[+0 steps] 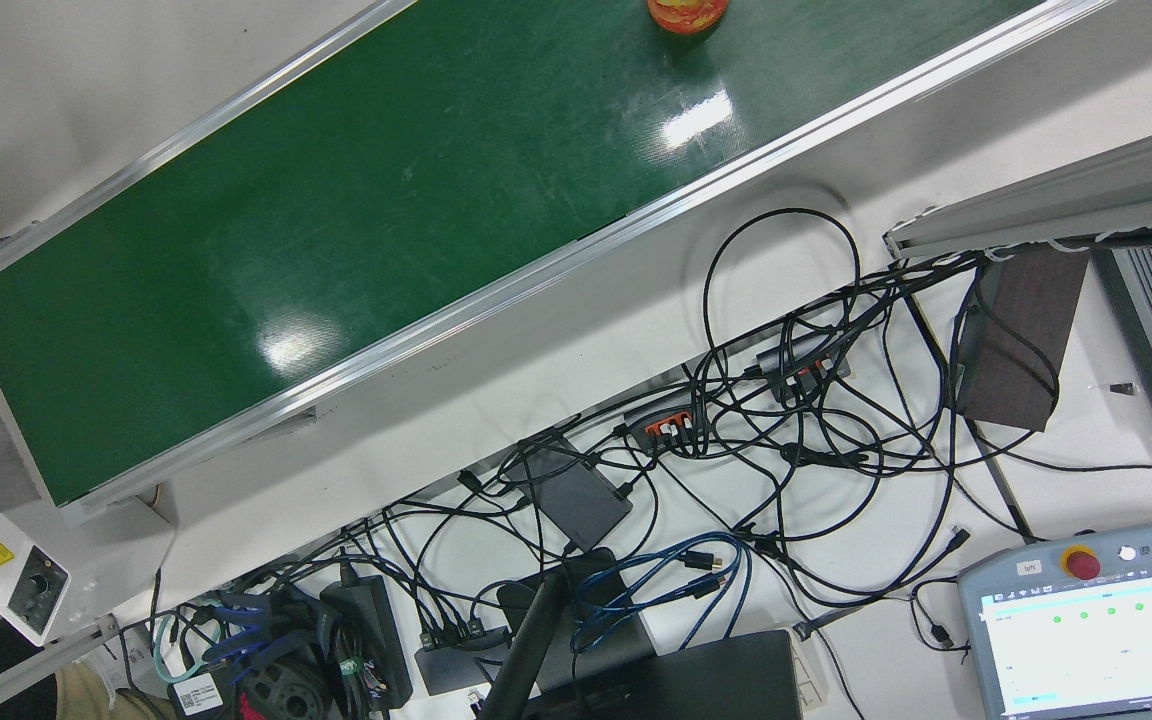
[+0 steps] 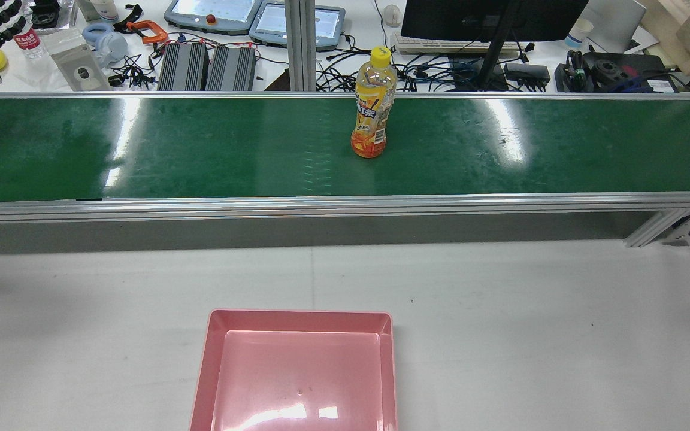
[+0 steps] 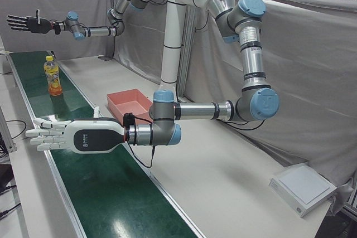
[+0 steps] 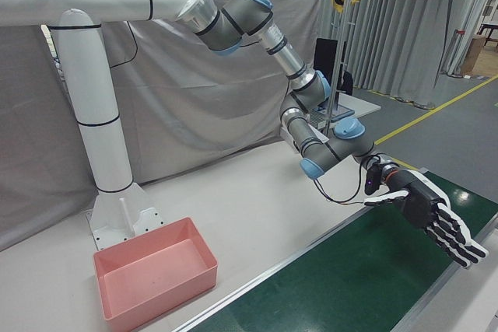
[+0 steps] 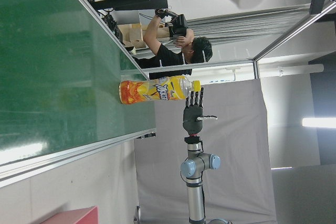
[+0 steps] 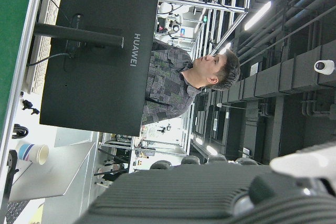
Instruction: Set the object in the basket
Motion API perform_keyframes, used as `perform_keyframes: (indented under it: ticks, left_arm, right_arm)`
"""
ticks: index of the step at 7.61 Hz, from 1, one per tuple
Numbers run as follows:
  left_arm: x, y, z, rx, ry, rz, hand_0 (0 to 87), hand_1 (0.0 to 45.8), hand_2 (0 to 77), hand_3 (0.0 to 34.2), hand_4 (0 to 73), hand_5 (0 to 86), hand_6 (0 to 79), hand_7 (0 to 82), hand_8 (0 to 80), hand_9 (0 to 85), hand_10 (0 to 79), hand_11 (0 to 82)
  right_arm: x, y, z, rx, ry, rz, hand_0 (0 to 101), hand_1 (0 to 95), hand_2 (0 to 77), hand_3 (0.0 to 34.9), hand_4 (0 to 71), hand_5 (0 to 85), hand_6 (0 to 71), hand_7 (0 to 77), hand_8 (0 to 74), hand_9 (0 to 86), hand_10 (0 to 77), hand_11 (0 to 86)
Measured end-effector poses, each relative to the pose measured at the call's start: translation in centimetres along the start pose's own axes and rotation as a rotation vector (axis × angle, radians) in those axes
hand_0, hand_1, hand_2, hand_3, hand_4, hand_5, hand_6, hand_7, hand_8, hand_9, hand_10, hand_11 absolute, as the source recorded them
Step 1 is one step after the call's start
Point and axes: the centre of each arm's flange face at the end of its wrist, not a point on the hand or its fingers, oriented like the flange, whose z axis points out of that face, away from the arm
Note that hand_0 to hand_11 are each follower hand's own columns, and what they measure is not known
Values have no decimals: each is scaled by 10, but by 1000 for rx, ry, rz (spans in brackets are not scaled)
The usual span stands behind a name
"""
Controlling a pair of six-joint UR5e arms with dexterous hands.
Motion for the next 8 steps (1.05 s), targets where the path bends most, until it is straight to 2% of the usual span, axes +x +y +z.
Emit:
perform_keyframes:
  ticks: [5, 8]
  left_arm:
    - [1, -1, -1, 2, 1, -4, 754, 136, 0, 0, 11, 196, 5, 5, 0, 5, 5, 38]
    - [2, -3, -3, 5, 3, -7, 785, 136, 0, 0, 11, 180, 0, 5, 0, 5, 5, 38]
  right_arm:
    - [0, 0, 0, 0, 0, 0, 2, 0, 5, 0, 0, 0, 0, 5, 0, 0, 0, 0]
    - [0, 1, 0, -2, 0, 0, 1, 0, 5, 0, 0, 0, 0, 5, 0, 0, 0, 0]
